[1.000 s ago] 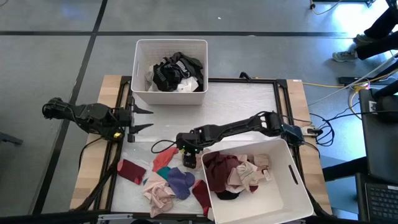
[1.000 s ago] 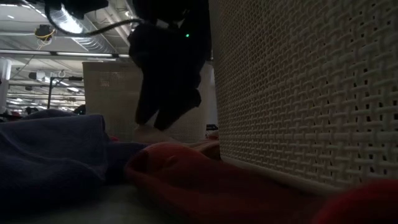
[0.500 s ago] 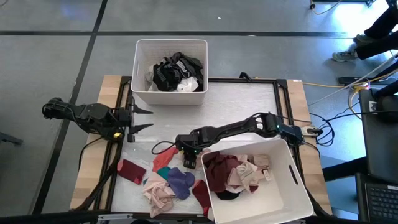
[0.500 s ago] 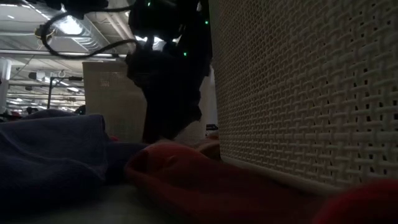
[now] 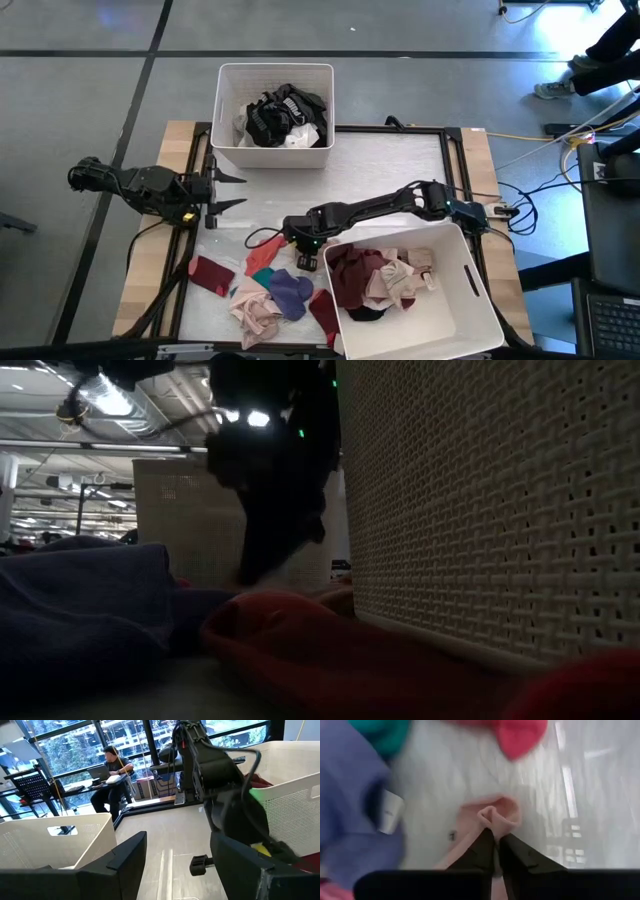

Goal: Sort clothes

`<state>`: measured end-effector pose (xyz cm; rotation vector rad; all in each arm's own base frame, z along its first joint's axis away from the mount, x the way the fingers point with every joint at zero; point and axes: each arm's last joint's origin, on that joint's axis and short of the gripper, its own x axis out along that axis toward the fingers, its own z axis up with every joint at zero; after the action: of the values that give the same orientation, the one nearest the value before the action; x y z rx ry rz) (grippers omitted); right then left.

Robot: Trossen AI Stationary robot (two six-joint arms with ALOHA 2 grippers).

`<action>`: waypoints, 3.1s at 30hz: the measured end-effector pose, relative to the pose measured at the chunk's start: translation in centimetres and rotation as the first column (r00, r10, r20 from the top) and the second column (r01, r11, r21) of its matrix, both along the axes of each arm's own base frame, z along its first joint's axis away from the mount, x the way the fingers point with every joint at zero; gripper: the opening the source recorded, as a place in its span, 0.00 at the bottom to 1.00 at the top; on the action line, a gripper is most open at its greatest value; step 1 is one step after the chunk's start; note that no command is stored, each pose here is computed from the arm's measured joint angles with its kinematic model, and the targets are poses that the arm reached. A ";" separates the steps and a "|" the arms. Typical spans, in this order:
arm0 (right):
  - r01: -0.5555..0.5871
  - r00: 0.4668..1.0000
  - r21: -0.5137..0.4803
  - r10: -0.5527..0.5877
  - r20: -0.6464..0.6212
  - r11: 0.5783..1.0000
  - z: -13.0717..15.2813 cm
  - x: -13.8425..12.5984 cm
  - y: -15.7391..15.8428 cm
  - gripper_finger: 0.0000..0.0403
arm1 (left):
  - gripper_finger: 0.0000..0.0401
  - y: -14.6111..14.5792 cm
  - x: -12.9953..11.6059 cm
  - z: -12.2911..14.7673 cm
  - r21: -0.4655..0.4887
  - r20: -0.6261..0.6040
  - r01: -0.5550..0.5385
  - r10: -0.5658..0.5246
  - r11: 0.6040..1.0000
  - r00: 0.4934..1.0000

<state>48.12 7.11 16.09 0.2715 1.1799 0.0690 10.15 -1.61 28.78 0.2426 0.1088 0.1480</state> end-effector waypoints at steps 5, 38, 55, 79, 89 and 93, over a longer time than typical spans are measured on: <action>0.020 0.998 -0.032 -0.018 0.058 0.999 3.0 -0.4 -0.2 0.04 | 0.52 0.0 0.0 0.0 0.000 0.001 0.001 -0.001 1.000 1.000; 0.282 0.839 -0.249 -0.112 0.532 0.927 25.5 -13.6 0.3 0.05 | 0.52 0.0 0.0 0.0 0.000 0.000 0.000 0.000 1.000 1.000; 0.358 0.868 -0.064 -0.307 0.390 0.932 27.5 -23.1 5.5 0.05 | 0.52 0.0 0.0 0.0 -0.002 0.000 0.000 0.000 1.000 1.000; 0.612 0.785 -0.106 -0.618 -0.038 0.784 19.8 -27.3 9.4 0.07 | 0.52 0.0 0.0 0.0 -0.004 0.001 0.000 0.000 1.000 1.000; 0.620 0.756 -0.121 -0.631 -0.174 0.775 19.1 -26.4 8.0 0.43 | 0.52 0.0 0.0 0.0 -0.004 0.001 0.000 0.000 1.000 1.000; 0.625 0.765 -0.041 -0.622 -0.167 0.779 20.4 -25.7 7.6 0.56 | 0.52 0.0 0.0 0.0 -0.005 0.001 0.000 0.000 1.000 1.000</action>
<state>22.41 14.66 36.53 0.6891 1.2064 -0.5467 10.15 -1.61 28.78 0.2380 0.1083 0.1482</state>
